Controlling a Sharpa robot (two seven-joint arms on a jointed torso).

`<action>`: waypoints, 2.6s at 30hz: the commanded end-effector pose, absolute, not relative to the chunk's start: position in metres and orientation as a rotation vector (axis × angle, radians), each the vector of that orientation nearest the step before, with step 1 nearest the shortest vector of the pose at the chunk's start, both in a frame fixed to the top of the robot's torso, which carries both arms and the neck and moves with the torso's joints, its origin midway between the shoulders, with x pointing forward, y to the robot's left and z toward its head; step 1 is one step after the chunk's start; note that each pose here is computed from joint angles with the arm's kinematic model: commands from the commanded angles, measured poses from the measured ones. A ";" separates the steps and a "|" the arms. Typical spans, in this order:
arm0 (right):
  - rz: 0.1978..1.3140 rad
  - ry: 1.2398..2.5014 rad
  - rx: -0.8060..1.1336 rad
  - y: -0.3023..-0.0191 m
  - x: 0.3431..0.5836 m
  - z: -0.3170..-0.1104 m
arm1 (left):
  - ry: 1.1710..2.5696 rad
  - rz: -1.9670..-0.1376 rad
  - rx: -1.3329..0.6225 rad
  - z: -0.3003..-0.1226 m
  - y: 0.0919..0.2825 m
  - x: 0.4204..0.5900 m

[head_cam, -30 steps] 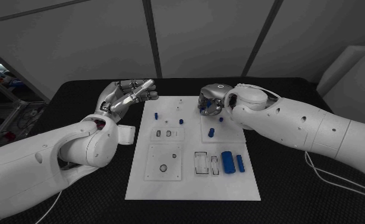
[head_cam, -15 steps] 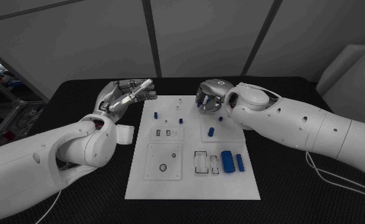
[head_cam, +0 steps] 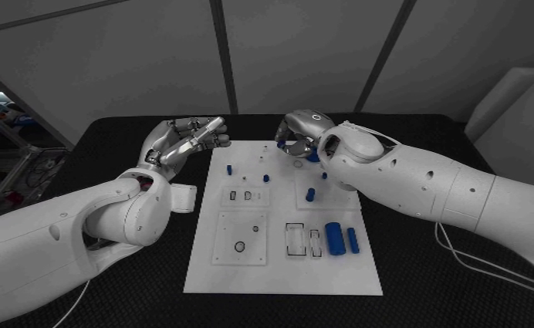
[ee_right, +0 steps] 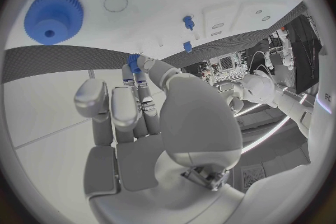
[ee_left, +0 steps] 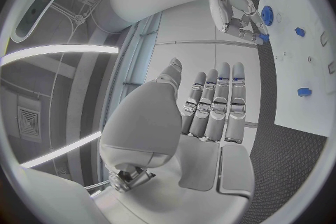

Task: Assemble the parts on the task board

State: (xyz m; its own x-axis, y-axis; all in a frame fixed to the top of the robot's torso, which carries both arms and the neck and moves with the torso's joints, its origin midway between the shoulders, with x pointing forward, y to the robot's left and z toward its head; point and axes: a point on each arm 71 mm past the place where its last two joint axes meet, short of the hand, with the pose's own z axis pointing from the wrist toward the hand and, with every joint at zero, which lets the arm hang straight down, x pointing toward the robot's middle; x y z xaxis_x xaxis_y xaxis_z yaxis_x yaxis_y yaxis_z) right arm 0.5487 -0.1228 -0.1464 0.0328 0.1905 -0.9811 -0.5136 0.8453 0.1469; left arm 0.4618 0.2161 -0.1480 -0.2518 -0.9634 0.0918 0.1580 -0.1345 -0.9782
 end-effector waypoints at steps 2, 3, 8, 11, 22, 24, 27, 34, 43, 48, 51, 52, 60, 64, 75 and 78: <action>0.574 1.405 -0.265 -0.114 0.552 -0.144 | 1.197 -1.571 -1.017 -0.146 0.214 0.462; 0.575 1.406 -0.265 -0.112 0.553 -0.145 | 1.197 -1.571 -1.017 -0.146 0.214 0.462; 0.579 1.413 -0.271 -0.105 0.555 -0.147 | 1.197 -1.572 -1.015 -0.145 0.214 0.463; 0.581 1.416 -0.272 -0.101 0.556 -0.147 | 1.196 -1.573 -1.014 -0.145 0.213 0.463; 0.568 1.431 -0.270 -0.098 0.561 -0.151 | 1.195 -1.577 -1.011 -0.144 0.213 0.463; 0.565 1.438 -0.271 -0.097 0.562 -0.152 | 1.195 -1.577 -1.010 -0.143 0.212 0.463; 0.561 1.449 -0.274 -0.096 0.564 -0.154 | 1.194 -1.579 -1.010 -0.143 0.212 0.463; 0.553 1.464 -0.282 -0.093 0.566 -0.158 | 1.192 -1.581 -1.007 -0.141 0.212 0.463; 0.551 1.469 -0.284 -0.092 0.567 -0.160 | 1.191 -1.583 -1.004 -0.140 0.211 0.463; 0.551 1.472 -0.285 -0.090 0.568 -0.161 | 1.190 -1.584 -1.003 -0.139 0.211 0.463; 0.548 1.476 -0.284 -0.090 0.569 -0.162 | 1.190 -1.585 -1.002 -0.139 0.211 0.463; 0.547 1.477 -0.284 -0.090 0.569 -0.162 | 1.191 -1.585 -1.002 -0.139 0.211 0.463; 0.539 1.484 -0.281 -0.088 0.572 -0.164 | 1.197 -1.591 -1.002 -0.138 0.210 0.463; 0.536 1.495 -0.285 -0.087 0.572 -0.165 | 1.199 -1.591 -1.002 -0.138 0.210 0.463; 0.526 1.518 -0.288 -0.088 0.573 -0.167 | 1.201 -1.591 -1.003 -0.138 0.210 0.463; 0.530 1.504 -0.285 -0.089 0.572 -0.165 | 1.200 -1.590 -1.003 -0.138 0.211 0.463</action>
State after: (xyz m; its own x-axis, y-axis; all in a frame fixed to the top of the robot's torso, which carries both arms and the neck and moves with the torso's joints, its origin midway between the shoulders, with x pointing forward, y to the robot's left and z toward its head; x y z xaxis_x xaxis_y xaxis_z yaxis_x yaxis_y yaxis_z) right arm 0.5730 -0.0896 -0.1669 -0.0176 0.1557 -0.9877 -0.4932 0.8579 0.1440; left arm 0.4637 0.2120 -0.1395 -0.2708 -0.9581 0.0936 0.1658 -0.1422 -0.9759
